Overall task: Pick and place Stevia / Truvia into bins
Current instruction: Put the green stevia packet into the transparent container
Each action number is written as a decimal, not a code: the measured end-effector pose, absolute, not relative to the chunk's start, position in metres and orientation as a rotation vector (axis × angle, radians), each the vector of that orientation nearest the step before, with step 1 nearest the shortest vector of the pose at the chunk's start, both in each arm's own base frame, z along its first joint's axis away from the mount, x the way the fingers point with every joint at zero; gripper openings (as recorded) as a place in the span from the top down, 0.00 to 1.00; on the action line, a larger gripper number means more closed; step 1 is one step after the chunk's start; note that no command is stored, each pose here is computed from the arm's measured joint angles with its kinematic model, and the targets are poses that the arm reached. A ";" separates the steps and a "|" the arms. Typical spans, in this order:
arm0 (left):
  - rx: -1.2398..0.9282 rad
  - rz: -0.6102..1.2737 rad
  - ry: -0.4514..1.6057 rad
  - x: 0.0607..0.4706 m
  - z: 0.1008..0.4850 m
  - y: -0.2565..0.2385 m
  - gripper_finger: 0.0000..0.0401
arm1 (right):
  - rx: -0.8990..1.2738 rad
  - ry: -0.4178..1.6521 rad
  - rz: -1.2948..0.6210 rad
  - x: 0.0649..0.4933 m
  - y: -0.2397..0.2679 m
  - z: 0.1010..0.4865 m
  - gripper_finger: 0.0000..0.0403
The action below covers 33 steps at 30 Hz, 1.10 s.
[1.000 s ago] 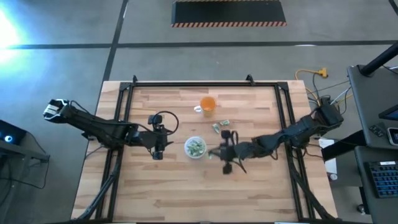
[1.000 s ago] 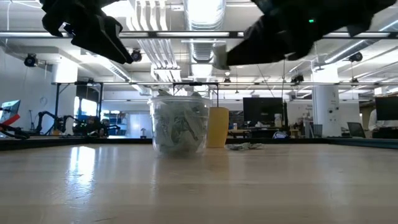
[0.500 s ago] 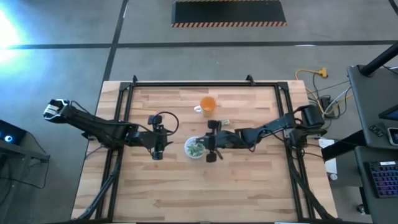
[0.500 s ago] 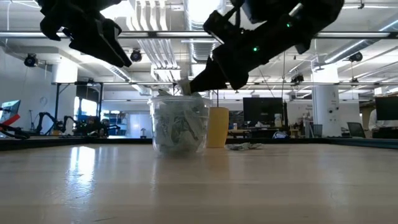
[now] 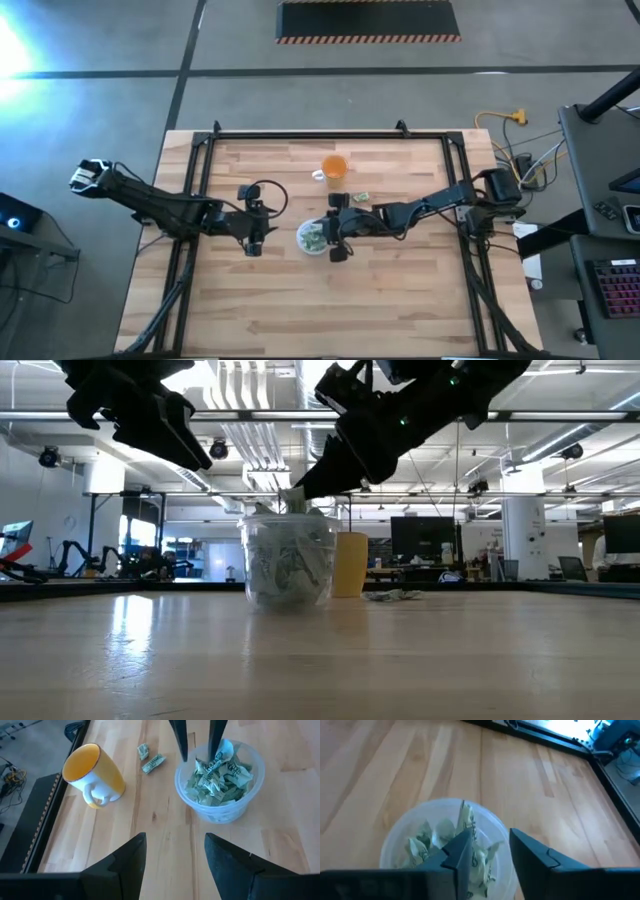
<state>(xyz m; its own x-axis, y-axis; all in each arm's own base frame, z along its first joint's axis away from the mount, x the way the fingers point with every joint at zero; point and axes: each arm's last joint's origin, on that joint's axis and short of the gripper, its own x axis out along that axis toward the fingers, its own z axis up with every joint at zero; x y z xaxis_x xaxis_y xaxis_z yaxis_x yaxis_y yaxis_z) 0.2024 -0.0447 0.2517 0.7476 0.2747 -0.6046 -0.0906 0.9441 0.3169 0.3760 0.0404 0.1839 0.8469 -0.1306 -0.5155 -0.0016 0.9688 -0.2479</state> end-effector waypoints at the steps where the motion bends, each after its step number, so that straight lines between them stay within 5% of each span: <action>1: 0.278 0.204 0.701 0.202 0.251 -0.045 0.54 | -0.247 0.555 -0.069 0.376 0.041 0.185 0.69; 13: 0.287 0.215 0.707 0.202 0.249 -0.044 0.54 | -0.304 0.797 -0.380 0.341 0.022 0.199 0.66; 33: 0.301 0.217 0.701 0.202 0.249 -0.044 0.54 | -0.080 0.922 -0.464 0.294 -0.036 0.131 0.76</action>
<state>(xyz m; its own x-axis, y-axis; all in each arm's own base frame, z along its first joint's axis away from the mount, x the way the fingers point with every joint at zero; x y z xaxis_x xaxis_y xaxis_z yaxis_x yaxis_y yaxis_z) 0.2021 -0.0439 0.2489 0.7447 0.2949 -0.5988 -0.0947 0.9347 0.3426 0.2941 -0.0358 0.1310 0.5130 -0.4193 -0.7490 0.3523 0.8985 -0.2617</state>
